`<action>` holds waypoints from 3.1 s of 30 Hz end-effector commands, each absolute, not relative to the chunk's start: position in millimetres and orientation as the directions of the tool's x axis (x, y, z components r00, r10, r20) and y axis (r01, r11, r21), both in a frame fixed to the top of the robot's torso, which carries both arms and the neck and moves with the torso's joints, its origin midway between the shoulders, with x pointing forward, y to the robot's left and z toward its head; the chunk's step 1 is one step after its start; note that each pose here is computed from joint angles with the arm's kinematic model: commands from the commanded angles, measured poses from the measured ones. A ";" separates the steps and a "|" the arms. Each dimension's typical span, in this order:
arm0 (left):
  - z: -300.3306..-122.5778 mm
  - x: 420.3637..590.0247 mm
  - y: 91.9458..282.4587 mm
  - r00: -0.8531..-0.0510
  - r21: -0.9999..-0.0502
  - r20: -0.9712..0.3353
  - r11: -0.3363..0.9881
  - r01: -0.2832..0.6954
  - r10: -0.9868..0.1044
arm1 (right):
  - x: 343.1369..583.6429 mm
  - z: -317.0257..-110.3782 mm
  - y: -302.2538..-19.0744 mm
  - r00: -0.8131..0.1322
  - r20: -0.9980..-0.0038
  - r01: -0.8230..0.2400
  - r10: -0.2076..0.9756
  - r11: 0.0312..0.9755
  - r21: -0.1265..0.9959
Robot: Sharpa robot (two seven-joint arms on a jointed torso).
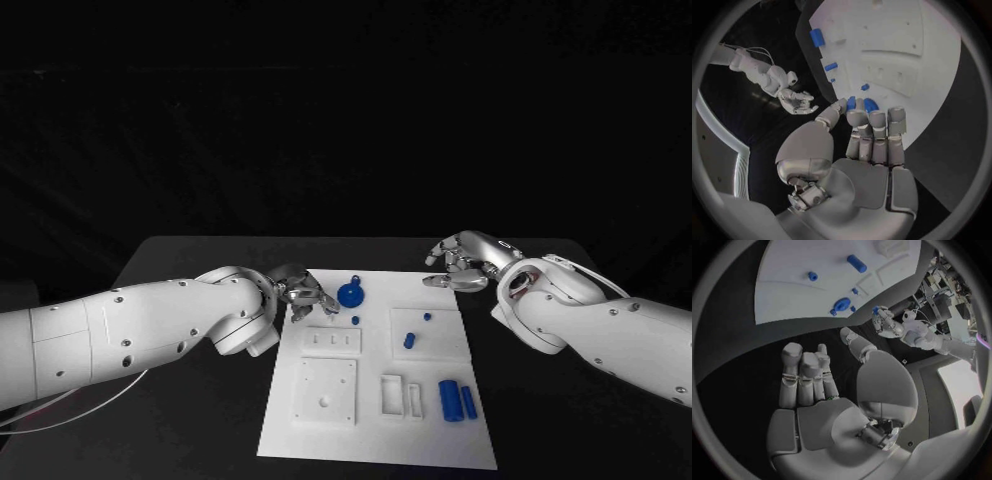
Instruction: Assemble the parts on the task board
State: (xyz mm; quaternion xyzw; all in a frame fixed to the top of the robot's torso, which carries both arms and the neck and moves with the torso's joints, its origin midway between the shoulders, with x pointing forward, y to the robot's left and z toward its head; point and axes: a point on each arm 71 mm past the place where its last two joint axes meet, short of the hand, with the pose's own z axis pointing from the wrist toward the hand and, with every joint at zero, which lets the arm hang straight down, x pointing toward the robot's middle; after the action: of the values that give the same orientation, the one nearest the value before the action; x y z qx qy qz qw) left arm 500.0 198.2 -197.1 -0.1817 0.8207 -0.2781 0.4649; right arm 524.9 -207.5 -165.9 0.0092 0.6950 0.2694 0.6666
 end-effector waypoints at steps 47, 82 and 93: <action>-236.8 491.5 184.0 -0.517 -0.453 -0.764 0.892 0.003 -0.386 | 524.0 -167.3 -209.5 -0.139 -0.916 -0.343 0.376 0.850 0.401; -240.6 491.8 182.2 -0.539 -0.417 -0.771 0.909 0.027 -0.338 | 524.0 -167.5 -208.8 -0.142 -0.916 -0.342 0.375 0.850 0.401; -241.5 495.2 182.7 -0.535 -0.409 -0.775 0.912 0.021 -0.336 | 523.9 -167.6 -208.5 -0.143 -0.916 -0.342 0.375 0.850 0.401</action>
State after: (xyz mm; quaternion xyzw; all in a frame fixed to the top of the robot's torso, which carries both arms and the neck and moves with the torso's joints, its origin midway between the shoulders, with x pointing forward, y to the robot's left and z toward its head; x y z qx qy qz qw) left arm 495.5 183.6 -240.2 -0.0987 0.8523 -0.1918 0.4765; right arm 524.5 -210.1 -166.9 0.0167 0.7016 0.2719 0.6584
